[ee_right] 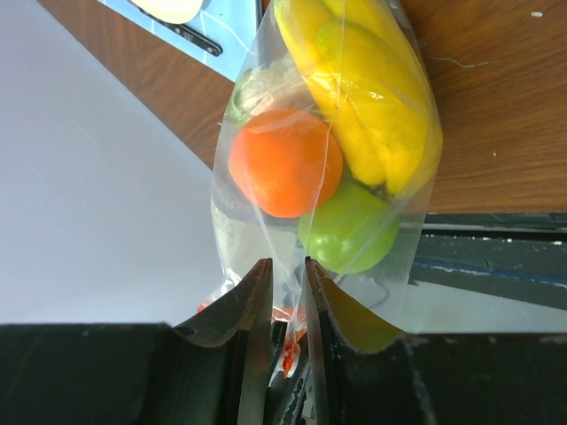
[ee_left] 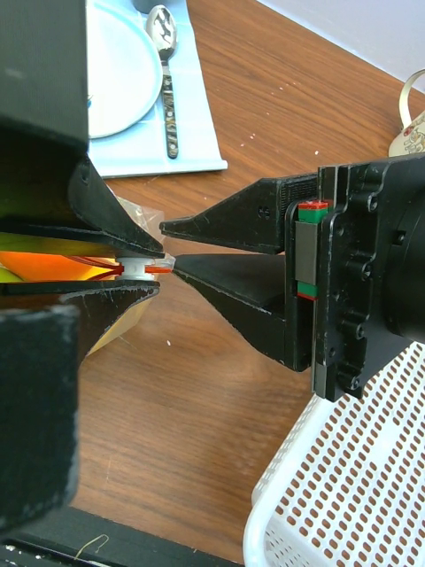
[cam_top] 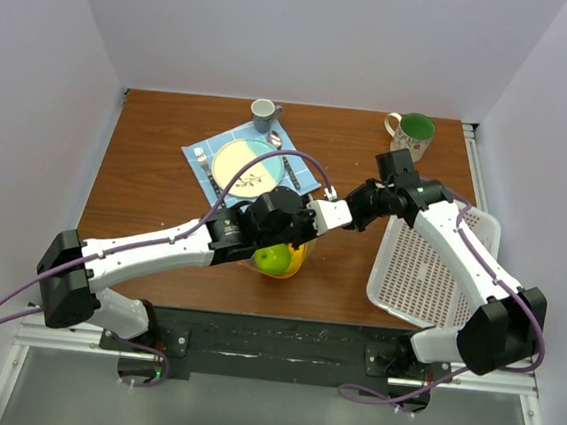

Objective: Place the food in the zip-top bag and seal the zipper
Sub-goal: Adjust the zipper food storage bag at the center of the board.

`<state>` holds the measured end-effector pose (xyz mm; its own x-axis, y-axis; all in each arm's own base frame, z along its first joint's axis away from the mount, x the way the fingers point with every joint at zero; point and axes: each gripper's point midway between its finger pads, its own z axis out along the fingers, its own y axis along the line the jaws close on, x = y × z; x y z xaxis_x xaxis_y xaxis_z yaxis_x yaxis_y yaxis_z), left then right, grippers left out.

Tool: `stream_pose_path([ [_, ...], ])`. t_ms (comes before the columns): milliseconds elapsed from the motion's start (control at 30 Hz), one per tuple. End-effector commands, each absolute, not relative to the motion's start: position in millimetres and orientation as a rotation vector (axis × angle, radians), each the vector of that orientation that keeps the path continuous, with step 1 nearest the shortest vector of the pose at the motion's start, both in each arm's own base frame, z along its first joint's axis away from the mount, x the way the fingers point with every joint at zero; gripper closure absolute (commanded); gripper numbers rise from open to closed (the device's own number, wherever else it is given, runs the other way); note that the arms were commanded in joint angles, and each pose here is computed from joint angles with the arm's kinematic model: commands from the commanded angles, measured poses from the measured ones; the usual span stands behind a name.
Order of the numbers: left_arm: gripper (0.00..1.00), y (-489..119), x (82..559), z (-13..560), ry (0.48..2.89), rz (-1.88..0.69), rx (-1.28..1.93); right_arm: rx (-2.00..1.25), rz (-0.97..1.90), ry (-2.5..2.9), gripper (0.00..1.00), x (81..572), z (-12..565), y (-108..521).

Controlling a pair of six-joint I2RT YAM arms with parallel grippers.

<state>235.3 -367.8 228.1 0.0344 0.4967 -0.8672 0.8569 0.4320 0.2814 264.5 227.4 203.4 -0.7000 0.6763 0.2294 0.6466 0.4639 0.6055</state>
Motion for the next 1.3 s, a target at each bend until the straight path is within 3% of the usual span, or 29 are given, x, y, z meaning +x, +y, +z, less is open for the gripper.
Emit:
stream_pose_path([
  [0,0.97,-375.1,241.9,249.0,1.547,-0.435,1.180,1.141,1.159,2.641,0.75,264.3,225.1,233.6],
  [400,0.96,-378.9,242.4,241.1,1.558,-0.438,1.194,1.133,1.188,2.629,0.76,267.0,230.4,236.4],
  [533,0.96,-379.3,242.8,241.7,1.558,-0.440,1.188,1.131,1.199,2.630,0.93,267.6,229.0,237.8],
  [633,0.95,-378.5,244.1,239.5,1.568,-0.431,1.185,1.134,1.197,2.636,1.00,267.5,227.1,237.6],
  [1267,0.94,-358.1,242.1,236.1,1.607,-0.392,1.140,1.222,1.207,2.595,1.00,273.8,225.3,218.0],
])
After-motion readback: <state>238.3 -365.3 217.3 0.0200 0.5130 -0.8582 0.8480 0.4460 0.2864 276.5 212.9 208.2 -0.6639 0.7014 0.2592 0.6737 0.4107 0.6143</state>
